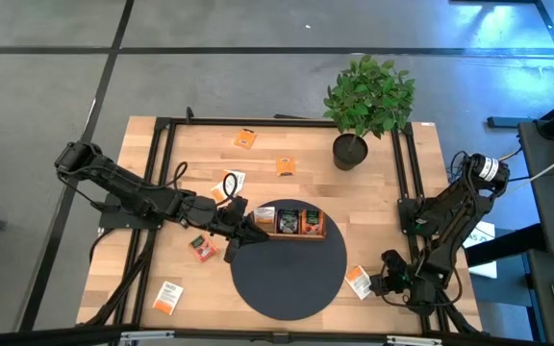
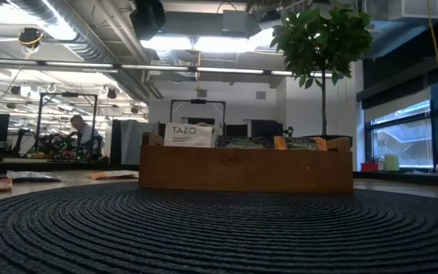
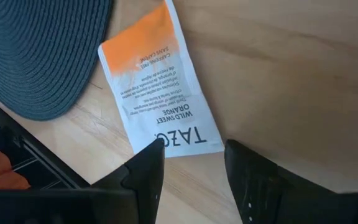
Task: Pick & Place Tea
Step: Put the white tea bag into the left section of the wooden organizer
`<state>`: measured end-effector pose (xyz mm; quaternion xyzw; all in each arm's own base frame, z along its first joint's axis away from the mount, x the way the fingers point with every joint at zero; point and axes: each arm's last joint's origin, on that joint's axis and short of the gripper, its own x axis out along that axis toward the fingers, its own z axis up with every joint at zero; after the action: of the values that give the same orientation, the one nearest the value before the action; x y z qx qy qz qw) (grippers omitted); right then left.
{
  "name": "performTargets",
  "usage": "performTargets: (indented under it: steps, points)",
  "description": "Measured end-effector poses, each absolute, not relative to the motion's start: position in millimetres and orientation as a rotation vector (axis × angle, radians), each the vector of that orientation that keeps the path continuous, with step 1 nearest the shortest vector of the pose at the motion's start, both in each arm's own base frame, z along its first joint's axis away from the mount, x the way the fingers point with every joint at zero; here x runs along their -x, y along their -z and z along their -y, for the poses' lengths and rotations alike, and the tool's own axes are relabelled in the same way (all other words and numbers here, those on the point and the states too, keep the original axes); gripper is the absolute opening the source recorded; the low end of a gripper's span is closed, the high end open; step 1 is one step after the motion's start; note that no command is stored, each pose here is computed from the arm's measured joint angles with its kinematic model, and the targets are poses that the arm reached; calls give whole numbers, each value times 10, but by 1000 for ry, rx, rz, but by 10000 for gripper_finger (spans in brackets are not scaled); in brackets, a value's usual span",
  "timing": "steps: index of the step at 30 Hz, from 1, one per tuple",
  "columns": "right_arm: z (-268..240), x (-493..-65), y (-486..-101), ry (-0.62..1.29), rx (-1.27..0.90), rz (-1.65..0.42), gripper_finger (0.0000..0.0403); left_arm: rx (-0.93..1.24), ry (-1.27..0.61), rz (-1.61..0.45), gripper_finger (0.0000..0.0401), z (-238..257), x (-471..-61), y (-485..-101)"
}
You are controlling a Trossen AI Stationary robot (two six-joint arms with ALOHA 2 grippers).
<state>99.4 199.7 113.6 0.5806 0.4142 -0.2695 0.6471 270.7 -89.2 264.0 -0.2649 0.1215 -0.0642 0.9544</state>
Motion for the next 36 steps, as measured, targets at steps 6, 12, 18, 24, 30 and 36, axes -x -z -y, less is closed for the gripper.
performTargets:
  steps: [6, 12, 18, 24, 30, 36]
  points:
    - [-1994, -1000, -1133, 610, -1324, -925, 170, 538, 130, -247, 29, 891, -2707, -2640]
    - [-1957, -1022, -1132, 592, -1297, -797, 170, 538, 130, -246, 29, 892, -2707, -2641]
    - [-1932, -1034, -1131, 582, -1267, -740, 170, 539, 130, -246, 29, 892, -2707, -2641]
    - [-1937, -1042, -1134, 600, -1287, -791, 169, 538, 130, -246, 29, 892, -2707, -2641]
    - [-1955, -1045, -1137, 594, -1295, -826, 124, 538, 130, -246, 29, 892, -2707, -2641]
    - [-1963, -1041, -1135, 571, -1257, -856, 44, 538, 130, -246, 29, 892, -2707, -2641]
